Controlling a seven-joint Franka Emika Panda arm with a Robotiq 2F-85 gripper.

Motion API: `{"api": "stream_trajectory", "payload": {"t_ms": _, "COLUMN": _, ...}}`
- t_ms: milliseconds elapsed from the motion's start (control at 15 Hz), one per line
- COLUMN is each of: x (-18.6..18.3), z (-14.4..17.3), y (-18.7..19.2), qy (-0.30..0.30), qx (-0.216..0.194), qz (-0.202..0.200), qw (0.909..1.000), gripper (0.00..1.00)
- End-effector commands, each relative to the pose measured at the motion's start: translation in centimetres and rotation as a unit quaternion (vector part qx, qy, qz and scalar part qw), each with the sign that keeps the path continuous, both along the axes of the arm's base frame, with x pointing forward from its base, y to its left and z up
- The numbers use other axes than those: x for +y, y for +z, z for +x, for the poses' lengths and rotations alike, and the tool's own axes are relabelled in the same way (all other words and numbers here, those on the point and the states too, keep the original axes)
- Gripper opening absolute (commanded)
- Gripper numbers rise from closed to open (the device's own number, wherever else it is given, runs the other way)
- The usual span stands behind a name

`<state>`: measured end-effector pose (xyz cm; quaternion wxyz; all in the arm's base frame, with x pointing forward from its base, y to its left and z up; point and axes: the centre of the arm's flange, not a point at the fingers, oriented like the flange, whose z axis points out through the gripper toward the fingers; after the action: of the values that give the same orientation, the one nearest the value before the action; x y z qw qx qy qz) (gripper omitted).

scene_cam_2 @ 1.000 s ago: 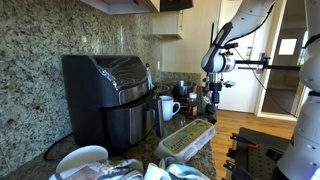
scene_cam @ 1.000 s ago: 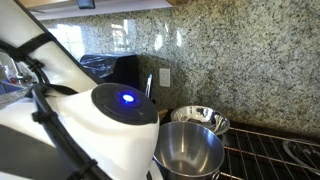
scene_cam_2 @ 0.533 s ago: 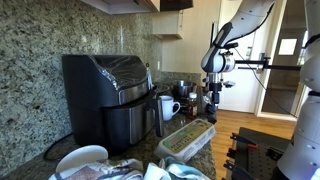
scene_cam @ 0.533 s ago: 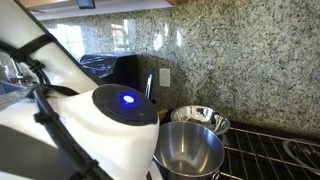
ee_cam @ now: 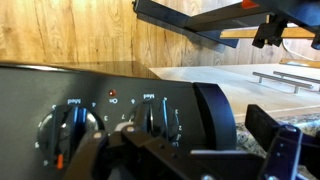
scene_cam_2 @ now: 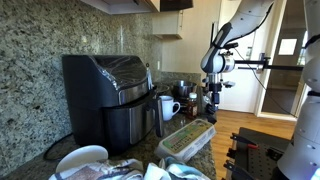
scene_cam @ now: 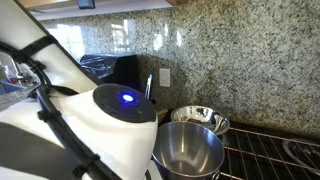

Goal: Twist the first knob on the stove

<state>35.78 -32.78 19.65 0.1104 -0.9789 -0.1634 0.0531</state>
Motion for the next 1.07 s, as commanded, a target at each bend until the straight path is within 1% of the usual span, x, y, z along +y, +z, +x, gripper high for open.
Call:
{"api": "stream_trajectory", "payload": {"t_ms": 0, "x": 0.2, "z": -0.8, "y": 0.2, "qy": 0.002, "qx": -0.006, "qz": -0.018, "qw": 0.9998, "gripper": 1.0}}
{"api": "stream_trajectory", "payload": {"t_ms": 600, "x": 0.2, "z": -1.9, "y": 0.3, "qy": 0.015, "qx": -0.016, "qz": -0.042, "qw": 0.9989, "gripper": 1.0}}
{"api": "stream_trajectory", "payload": {"t_ms": 1000, "x": 0.4, "z": -1.7, "y": 0.6, "qy": 0.017, "qx": -0.032, "qz": -0.055, "qw": 0.9978, "gripper": 1.0}}
